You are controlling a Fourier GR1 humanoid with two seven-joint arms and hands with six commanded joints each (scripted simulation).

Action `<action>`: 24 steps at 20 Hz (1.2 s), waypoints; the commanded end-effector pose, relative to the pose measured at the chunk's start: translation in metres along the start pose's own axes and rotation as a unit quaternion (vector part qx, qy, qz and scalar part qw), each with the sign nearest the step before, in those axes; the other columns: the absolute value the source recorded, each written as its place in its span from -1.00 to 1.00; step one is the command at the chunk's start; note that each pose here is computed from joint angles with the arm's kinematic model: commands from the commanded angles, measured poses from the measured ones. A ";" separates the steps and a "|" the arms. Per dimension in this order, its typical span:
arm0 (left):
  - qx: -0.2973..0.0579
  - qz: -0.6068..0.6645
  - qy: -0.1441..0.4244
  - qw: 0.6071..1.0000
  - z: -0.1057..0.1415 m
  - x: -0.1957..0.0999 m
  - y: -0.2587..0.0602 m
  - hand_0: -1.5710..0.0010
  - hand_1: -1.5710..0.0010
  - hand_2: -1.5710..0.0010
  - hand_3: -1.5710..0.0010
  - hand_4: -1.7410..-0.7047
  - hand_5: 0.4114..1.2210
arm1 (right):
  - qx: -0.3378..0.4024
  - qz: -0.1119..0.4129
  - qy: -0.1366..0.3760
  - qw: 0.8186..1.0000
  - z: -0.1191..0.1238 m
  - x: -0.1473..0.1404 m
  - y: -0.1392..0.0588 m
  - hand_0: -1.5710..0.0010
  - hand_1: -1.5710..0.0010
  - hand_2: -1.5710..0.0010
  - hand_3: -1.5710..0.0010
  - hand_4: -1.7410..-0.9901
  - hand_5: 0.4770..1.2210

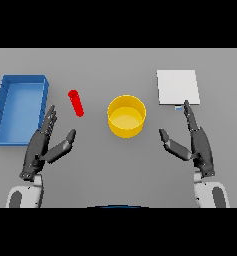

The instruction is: Pick up the red beaker and tilt it to pour out 1 green nut into yellow bowl. Pick up the yellow bowl and place it on the metallic measuring scale.

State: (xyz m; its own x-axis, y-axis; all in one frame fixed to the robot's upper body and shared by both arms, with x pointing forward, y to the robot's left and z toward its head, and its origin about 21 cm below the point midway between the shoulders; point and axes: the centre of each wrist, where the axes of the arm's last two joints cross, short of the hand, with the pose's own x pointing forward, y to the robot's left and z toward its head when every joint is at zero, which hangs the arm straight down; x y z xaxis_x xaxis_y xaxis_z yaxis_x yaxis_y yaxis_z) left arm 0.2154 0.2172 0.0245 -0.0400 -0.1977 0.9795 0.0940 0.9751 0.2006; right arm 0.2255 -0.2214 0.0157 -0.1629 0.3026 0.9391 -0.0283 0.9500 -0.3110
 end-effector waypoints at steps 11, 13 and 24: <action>-0.019 -0.014 0.053 0.998 -0.076 -0.031 0.000 1.00 1.00 1.00 1.00 0.09 -0.44 | 0.016 -0.033 0.000 0.999 -0.004 -0.003 -0.001 1.00 1.00 1.00 1.00 0.37 -0.60; -0.027 -0.011 0.047 0.998 -0.091 -0.032 -0.001 1.00 1.00 1.00 1.00 0.08 -0.44 | 0.016 -0.034 0.000 0.999 -0.006 -0.003 -0.001 1.00 1.00 1.00 1.00 0.36 -0.60; -0.028 -0.040 0.046 0.998 -0.135 -0.032 -0.017 1.00 1.00 1.00 1.00 0.04 -0.36 | 0.009 -0.038 0.006 0.999 -0.005 -0.007 -0.008 1.00 1.00 1.00 1.00 0.34 -0.57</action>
State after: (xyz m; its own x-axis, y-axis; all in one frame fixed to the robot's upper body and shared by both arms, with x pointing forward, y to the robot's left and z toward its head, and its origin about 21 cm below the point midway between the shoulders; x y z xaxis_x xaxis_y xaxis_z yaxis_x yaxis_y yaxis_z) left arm 0.3497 0.1937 -0.0072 0.0415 -0.2847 0.9577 0.1499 0.9495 0.2758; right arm 0.2315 -0.2304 0.0126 -0.1456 0.2318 0.9618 -0.0575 0.9685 -0.2421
